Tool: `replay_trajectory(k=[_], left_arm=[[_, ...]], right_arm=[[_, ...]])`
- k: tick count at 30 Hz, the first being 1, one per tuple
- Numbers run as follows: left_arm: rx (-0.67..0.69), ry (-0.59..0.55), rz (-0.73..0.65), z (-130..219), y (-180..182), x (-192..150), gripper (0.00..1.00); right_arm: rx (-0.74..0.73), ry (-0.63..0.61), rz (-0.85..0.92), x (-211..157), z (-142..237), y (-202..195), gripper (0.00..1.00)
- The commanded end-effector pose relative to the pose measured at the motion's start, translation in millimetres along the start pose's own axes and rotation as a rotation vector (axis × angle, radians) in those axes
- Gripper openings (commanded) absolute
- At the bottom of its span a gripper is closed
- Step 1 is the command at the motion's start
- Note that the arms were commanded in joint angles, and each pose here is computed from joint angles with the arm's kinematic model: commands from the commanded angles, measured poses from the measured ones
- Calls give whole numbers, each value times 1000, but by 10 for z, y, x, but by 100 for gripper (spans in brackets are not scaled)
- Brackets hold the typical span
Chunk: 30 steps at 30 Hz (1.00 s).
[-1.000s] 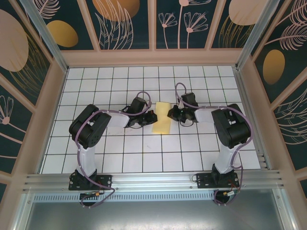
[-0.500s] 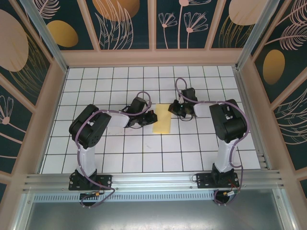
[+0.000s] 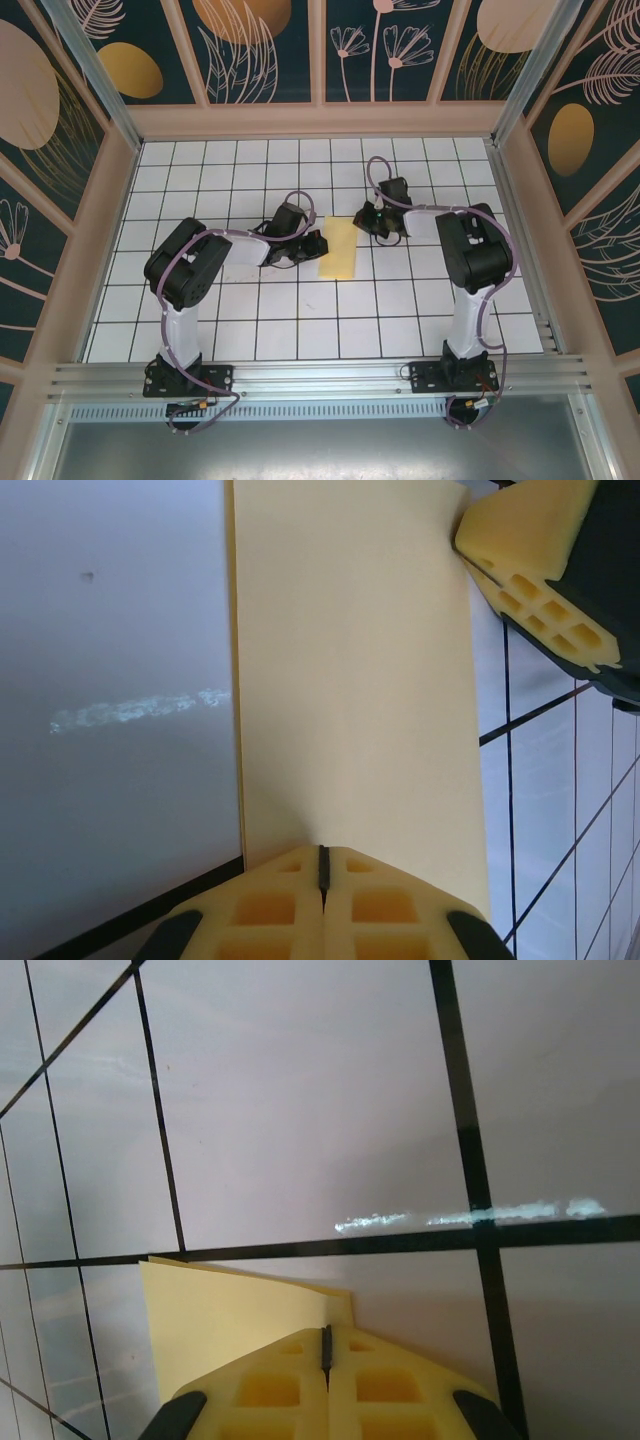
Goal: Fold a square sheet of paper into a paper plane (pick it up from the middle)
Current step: Fold the square sheet of paper in half at the center of the table.
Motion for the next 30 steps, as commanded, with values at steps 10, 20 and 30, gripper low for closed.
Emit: replay_trajectory(k=[10,20,30], left_arm=[[242,166,78,-115,636,-570,7],[240,160,77,-106,622,-549,7],[232,140,75,-75,567,-488,7]], right_arm=[[-36,-59,31,195,85,109,0],[-80,-19,8,165,-89,-36,0],[5,-59,76,-24,414,311,1]])
Point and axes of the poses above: each hand's point on the last joint's axis, 136 mm out from that joint toward the fingers, its own z axis back along the fingers, its own y axis along the line the jaws close on, x = y × z, the point moved 4 cm from there along z, back along the fingers, and after that the axes turned 13 degrees about -z, right-handed, at the moved point
